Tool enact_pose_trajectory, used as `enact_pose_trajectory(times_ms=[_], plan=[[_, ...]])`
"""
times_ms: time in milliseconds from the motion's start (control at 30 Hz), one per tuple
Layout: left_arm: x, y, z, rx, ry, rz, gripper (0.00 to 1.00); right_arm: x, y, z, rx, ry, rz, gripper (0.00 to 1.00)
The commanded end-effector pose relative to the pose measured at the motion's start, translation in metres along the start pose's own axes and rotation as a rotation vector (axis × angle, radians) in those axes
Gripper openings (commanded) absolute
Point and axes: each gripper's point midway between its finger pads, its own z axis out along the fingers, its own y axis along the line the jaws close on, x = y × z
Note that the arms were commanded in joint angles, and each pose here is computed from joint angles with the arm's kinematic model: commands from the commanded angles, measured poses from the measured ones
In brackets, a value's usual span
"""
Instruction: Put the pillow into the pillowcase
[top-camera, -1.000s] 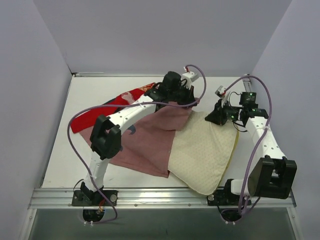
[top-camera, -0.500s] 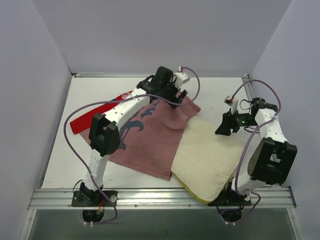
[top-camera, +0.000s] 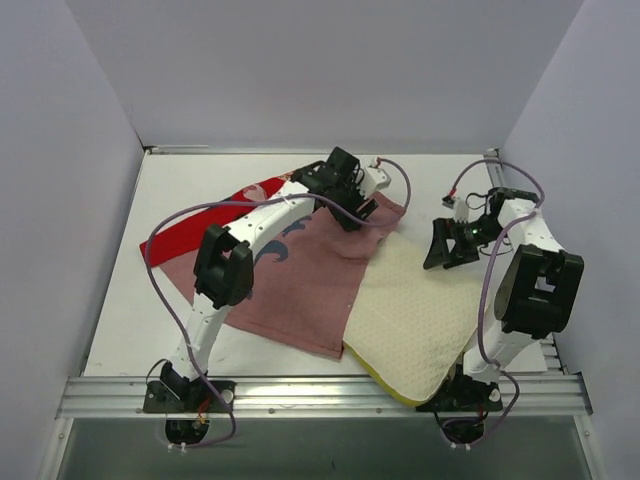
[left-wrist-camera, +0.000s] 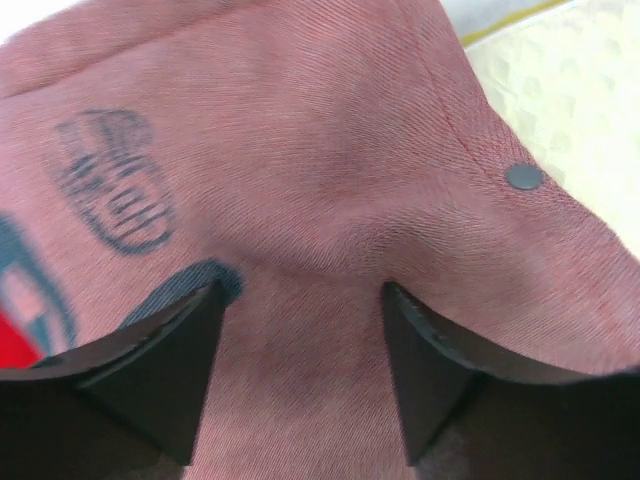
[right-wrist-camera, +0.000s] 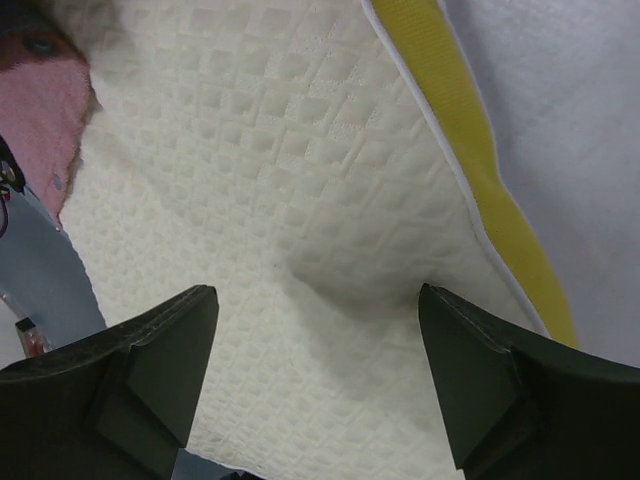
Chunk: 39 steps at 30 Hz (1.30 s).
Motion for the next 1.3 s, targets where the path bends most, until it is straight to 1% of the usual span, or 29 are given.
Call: enact_pose_trajectory(times_ms=[0, 33, 67, 133, 167, 200, 233, 267, 333, 367, 500, 533, 567, 633, 733, 767, 800, 833, 867, 900, 1000, 1033, 1067, 1100, 1133, 1167, 1200, 1233, 1267], plan=[[0.004, -0.011, 0.022, 0.027, 0.024, 0.014, 0.70, 0.036, 0.008, 0.019, 0.005, 0.200, 0.089, 0.82], [0.002, -0.012, 0.024, 0.032, 0.022, 0.018, 0.63, 0.038, 0.008, 0.023, -0.006, 0.214, 0.090, 0.79], [0.001, -0.017, 0.026, 0.041, 0.020, 0.029, 0.48, 0.039, 0.008, 0.028, -0.020, 0.227, 0.093, 0.68], [0.001, -0.025, 0.029, 0.072, 0.020, 0.038, 0.29, 0.035, 0.008, 0.032, -0.037, 0.225, 0.096, 0.54], [0.001, -0.031, 0.029, 0.091, 0.020, 0.043, 0.06, 0.034, 0.006, 0.035, -0.044, 0.231, 0.116, 0.39], [-0.002, -0.035, 0.026, 0.105, 0.012, 0.047, 0.00, 0.026, 0.004, 0.034, -0.038, 0.218, 0.108, 0.33], [-0.007, -0.044, 0.023, 0.136, -0.003, 0.053, 0.00, 0.022, 0.003, 0.034, -0.041, 0.210, 0.114, 0.26], [-0.010, -0.054, 0.020, 0.161, -0.010, 0.061, 0.00, 0.016, 0.004, 0.035, -0.051, 0.195, 0.114, 0.16], [-0.027, -0.079, 0.001, 0.255, -0.067, 0.069, 0.00, 0.001, 0.006, 0.032, -0.058, 0.157, 0.101, 0.07], [-0.033, -0.089, -0.005, 0.287, -0.084, 0.069, 0.00, -0.005, 0.010, 0.032, -0.072, 0.137, 0.111, 0.00], [-0.064, -0.151, -0.039, 0.439, -0.165, 0.095, 0.00, -0.029, 0.024, 0.031, -0.107, 0.082, 0.081, 0.00], [-0.068, -0.173, -0.043, 0.480, -0.170, 0.101, 0.00, -0.033, 0.027, 0.030, -0.117, 0.070, 0.077, 0.00], [-0.071, -0.182, -0.046, 0.503, -0.177, 0.100, 0.00, -0.037, 0.030, 0.029, -0.122, 0.055, 0.068, 0.00], [-0.073, -0.200, -0.050, 0.551, -0.174, 0.062, 0.00, -0.040, 0.038, 0.028, -0.153, 0.041, 0.068, 0.00], [-0.068, -0.209, -0.048, 0.603, -0.164, 0.006, 0.00, -0.041, 0.047, 0.023, -0.185, 0.013, 0.052, 0.00], [-0.073, -0.211, -0.048, 0.611, -0.193, 0.006, 0.00, -0.042, 0.052, 0.018, -0.193, -0.007, 0.037, 0.00], [-0.079, -0.216, -0.059, 0.645, -0.231, 0.013, 0.00, -0.041, 0.057, 0.016, -0.221, -0.022, 0.039, 0.00], [-0.068, -0.219, -0.052, 0.654, -0.214, -0.024, 0.00, -0.045, 0.064, 0.012, -0.262, -0.056, 0.039, 0.00], [-0.081, -0.215, -0.050, 0.632, -0.302, 0.001, 0.00, -0.048, 0.068, 0.008, -0.282, -0.079, 0.026, 0.00], [-0.086, -0.205, -0.047, 0.566, -0.321, -0.050, 0.00, -0.048, 0.070, 0.007, -0.292, -0.089, 0.020, 0.00], [-0.076, -0.161, -0.015, 0.436, -0.307, -0.119, 0.00, -0.045, 0.070, 0.009, -0.301, -0.086, 0.001, 0.00], [-0.075, -0.138, -0.008, 0.327, -0.307, -0.110, 0.00, -0.042, 0.066, 0.010, -0.289, -0.080, -0.003, 0.00], [-0.073, -0.123, -0.006, 0.259, -0.294, -0.104, 0.00, -0.039, 0.063, 0.011, -0.281, -0.072, -0.012, 0.00], [-0.071, -0.103, -0.002, 0.193, -0.290, -0.044, 0.00, -0.037, 0.060, 0.012, -0.271, -0.065, -0.015, 0.00], [-0.070, -0.086, -0.001, 0.126, -0.280, -0.049, 0.00, -0.033, 0.058, 0.014, -0.263, -0.054, -0.016, 0.00], [-0.072, -0.075, -0.005, 0.111, -0.274, -0.062, 0.03, -0.030, 0.051, 0.017, -0.231, -0.033, -0.024, 0.00], [-0.066, -0.058, -0.002, 0.101, -0.255, -0.096, 0.21, -0.030, 0.048, 0.018, -0.215, -0.025, -0.028, 0.00], [-0.064, -0.052, -0.005, 0.113, -0.248, -0.113, 0.31, -0.031, 0.045, 0.021, -0.193, -0.016, -0.024, 0.04], [-0.061, -0.058, -0.010, 0.183, -0.242, -0.122, 0.41, -0.040, 0.039, 0.024, -0.152, -0.028, -0.058, 0.13]])
